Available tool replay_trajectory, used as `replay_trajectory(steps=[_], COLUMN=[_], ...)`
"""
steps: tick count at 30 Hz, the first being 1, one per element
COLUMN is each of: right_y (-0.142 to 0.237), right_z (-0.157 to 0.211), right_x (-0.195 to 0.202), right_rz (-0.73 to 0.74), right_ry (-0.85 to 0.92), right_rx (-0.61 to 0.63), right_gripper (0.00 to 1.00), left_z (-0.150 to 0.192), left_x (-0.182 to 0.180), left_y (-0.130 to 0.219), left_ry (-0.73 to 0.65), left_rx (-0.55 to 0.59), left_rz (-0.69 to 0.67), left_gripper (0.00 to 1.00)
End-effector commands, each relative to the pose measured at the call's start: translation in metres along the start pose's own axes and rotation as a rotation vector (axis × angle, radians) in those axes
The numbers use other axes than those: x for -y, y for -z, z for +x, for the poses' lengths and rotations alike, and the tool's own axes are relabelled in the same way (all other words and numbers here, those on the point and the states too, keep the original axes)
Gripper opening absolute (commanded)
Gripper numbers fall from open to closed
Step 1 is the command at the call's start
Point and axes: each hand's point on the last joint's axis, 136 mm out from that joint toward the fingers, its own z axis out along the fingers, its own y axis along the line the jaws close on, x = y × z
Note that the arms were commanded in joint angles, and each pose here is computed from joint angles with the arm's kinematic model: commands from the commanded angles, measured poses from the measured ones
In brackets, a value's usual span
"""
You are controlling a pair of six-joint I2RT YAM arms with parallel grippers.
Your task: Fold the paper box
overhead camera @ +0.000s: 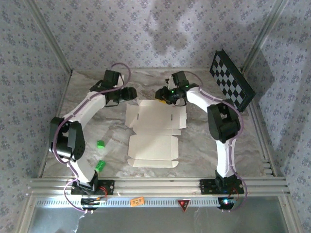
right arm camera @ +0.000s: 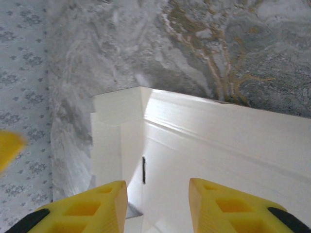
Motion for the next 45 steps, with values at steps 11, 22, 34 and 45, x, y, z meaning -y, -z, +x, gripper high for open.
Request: replay_trajectory(steps=[11,22,34,45], right_y=[0.043,0.053,0.087,0.115], right_z=[0.040,0.040,0.031,0.027], right_x=[0.007,0.014,0.017,0.016], right_rz=[0.063,0.073,0.088,0.101], right_ry=[0.017,0.005,0.009,0.037], right_rx=[-0.011,0.000,0.054,0.116], right_gripper=[0.41,0.41,0.41,0.41], left_z=[0.035,0.045,0.052,0.048], left_x=[-0.029,-0.040,-0.042,-0.032], left_y=[-0.047,-0.067,-0.081,-0.077], left_ry=[-0.027,-0.032,-0.055,-0.105], left_rx=[-0.170,-0.207,-0.222,-0.215], left_rz=[0.084,0.176,0.209,0.258], left_gripper=[0.60,0.37,0.29,0.13])
